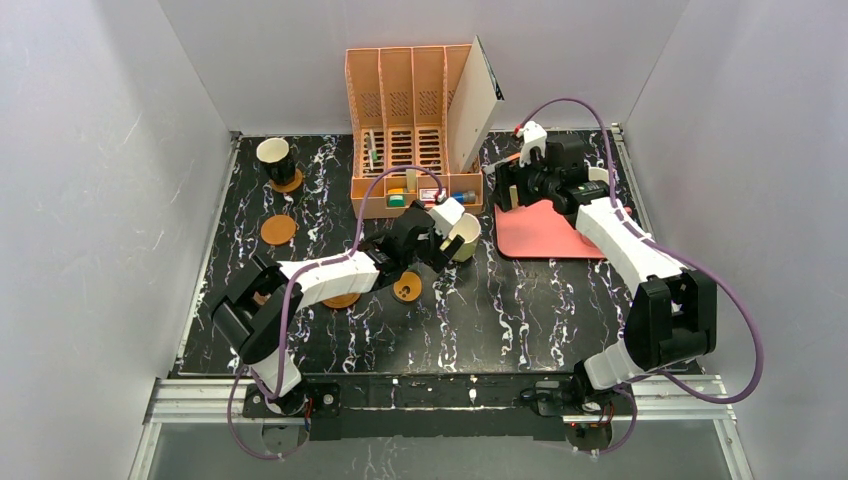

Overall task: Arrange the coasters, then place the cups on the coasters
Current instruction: Place the cup at the center of the board, then pick up the cup at the center of the board.

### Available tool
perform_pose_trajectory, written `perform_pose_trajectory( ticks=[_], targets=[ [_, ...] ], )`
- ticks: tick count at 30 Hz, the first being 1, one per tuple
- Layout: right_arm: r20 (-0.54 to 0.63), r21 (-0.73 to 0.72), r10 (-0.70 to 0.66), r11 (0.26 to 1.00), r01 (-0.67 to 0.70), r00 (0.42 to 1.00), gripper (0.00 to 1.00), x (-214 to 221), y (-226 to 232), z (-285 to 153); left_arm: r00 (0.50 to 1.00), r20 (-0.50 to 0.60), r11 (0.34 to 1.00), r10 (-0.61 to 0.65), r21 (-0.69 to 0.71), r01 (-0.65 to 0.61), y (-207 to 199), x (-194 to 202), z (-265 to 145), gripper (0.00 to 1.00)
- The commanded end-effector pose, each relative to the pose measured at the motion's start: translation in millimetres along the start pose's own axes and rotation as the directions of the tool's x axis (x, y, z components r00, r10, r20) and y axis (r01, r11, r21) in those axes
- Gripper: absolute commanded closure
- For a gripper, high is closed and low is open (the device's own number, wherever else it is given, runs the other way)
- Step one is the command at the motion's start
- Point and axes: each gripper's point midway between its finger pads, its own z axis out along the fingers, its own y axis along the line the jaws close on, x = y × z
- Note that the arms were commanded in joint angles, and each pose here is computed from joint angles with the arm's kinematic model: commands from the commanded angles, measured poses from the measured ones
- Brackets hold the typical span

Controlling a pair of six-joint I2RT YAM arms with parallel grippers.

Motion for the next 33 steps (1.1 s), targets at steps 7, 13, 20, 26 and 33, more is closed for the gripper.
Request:
perform_pose_trajectory(
  ticks=[7, 13, 20, 26, 33],
  targets=[
    [0.040, -0.010, 0.017, 1.000, -0.017, 0.999, 0.12, -9, -2, -5, 0.993, 0.117, 0.977, -0.034, 0.211, 0.009, -31, -36, -20, 0.23],
    [0.039, -0.017, 0.021, 1.000, -0.021, 0.999, 0.12, -9, -1, -6, 0.994, 0.107, 0.977, -0.035, 0.213, 0.011, -33, -33, -16, 0.29],
    [0.047, -0.013, 0.021, 1.000, -0.020, 0.999, 0.12, -10, -3, -8, 0.995, 0.099, 0.982, -0.032, 0.187, 0.013, -29, -30, -11, 0.39],
    [0.051, -0.006, 0.022, 1.000, -0.022, 0.998, 0.12, -11, -4, -8, 0.997, 0.070, 0.982, -0.027, 0.186, 0.014, -30, -25, -6, 0.41],
    [0.058, -0.003, 0.021, 1.000, -0.021, 0.998, 0.12, -12, -5, -10, 0.997, 0.067, 0.983, -0.026, 0.185, 0.013, -31, -22, -2, 0.50]
  ],
)
